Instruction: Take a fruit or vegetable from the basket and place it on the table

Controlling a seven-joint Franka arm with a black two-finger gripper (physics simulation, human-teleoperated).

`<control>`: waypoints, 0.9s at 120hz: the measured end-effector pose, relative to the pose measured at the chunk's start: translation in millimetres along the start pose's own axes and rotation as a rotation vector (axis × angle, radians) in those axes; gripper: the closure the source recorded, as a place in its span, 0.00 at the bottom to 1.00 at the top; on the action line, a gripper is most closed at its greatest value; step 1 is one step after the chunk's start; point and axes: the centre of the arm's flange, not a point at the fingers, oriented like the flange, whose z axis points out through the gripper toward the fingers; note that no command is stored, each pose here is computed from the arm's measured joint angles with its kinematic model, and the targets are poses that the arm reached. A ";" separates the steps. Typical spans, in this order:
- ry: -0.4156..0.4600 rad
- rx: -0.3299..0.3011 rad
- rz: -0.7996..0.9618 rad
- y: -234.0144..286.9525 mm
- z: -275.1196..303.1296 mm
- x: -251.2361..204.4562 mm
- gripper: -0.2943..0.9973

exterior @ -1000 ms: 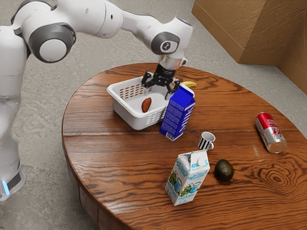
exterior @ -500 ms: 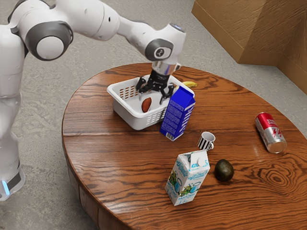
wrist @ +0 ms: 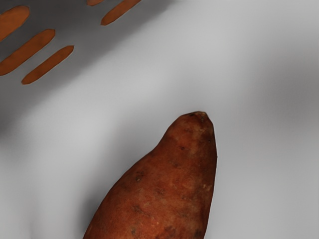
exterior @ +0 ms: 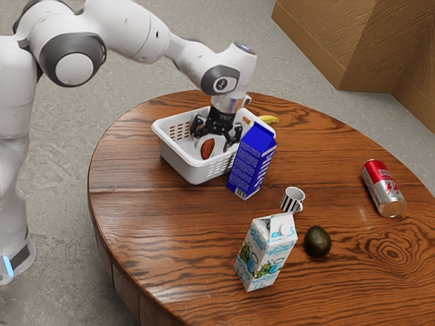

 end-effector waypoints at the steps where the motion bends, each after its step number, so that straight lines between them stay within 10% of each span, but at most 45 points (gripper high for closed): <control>1: 0.000 0.000 0.000 0.1 0.4 0.1 0.23; 47: 0.015 -0.018 0.006 5.3 8.5 1.7 0.23; 108: 0.092 0.035 0.076 0.8 3.6 2.3 0.65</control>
